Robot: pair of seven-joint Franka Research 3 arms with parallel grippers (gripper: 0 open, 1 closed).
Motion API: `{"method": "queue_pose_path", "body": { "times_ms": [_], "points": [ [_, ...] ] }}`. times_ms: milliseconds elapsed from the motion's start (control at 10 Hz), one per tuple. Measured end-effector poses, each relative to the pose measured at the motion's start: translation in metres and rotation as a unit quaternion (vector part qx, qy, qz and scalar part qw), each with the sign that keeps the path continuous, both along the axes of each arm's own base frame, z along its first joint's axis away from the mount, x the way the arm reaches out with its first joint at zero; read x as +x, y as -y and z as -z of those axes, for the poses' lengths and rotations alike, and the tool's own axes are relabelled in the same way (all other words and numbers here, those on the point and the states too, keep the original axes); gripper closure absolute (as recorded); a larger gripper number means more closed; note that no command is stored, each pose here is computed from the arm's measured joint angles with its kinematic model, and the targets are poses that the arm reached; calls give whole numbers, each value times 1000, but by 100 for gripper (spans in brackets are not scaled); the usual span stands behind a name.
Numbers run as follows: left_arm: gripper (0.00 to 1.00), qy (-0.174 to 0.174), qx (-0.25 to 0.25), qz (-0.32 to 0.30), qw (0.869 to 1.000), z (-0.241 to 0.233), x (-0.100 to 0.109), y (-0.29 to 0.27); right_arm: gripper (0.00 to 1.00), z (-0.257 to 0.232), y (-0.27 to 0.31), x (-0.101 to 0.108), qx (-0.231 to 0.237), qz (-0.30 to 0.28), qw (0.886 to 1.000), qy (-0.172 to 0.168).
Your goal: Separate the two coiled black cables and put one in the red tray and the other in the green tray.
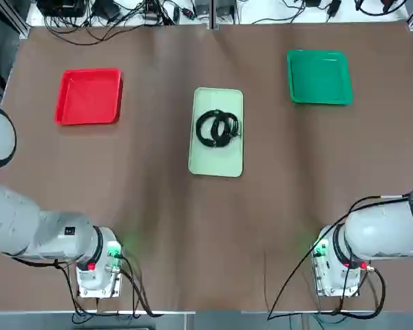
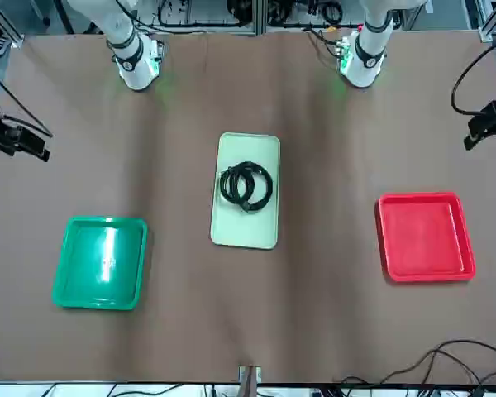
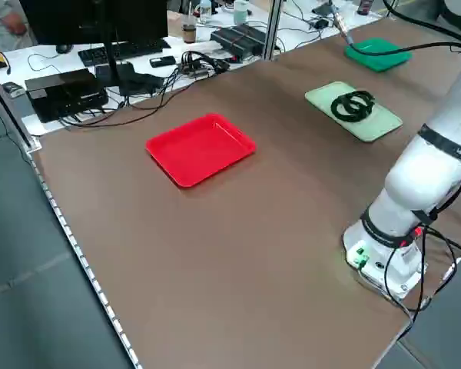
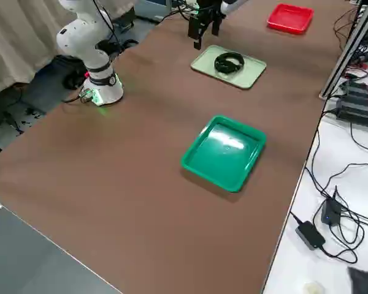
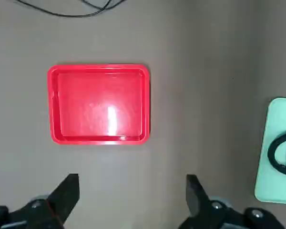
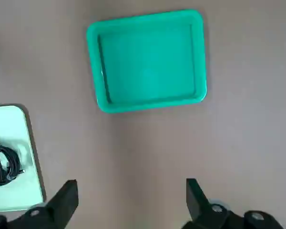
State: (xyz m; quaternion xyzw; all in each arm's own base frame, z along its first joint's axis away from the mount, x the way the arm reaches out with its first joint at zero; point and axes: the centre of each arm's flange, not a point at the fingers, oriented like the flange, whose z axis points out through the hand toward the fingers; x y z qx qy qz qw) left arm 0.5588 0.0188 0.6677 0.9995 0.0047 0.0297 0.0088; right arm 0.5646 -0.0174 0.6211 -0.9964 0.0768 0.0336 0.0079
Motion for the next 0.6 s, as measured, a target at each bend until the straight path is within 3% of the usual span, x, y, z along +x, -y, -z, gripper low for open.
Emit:
{"method": "queue_pose_path", "body": {
  "times_ms": [600],
  "points": [
    [1,1,-1,30,1000,-1,0,30,0,1,0,-1,0,-4,1000,-5]
  ]
}}
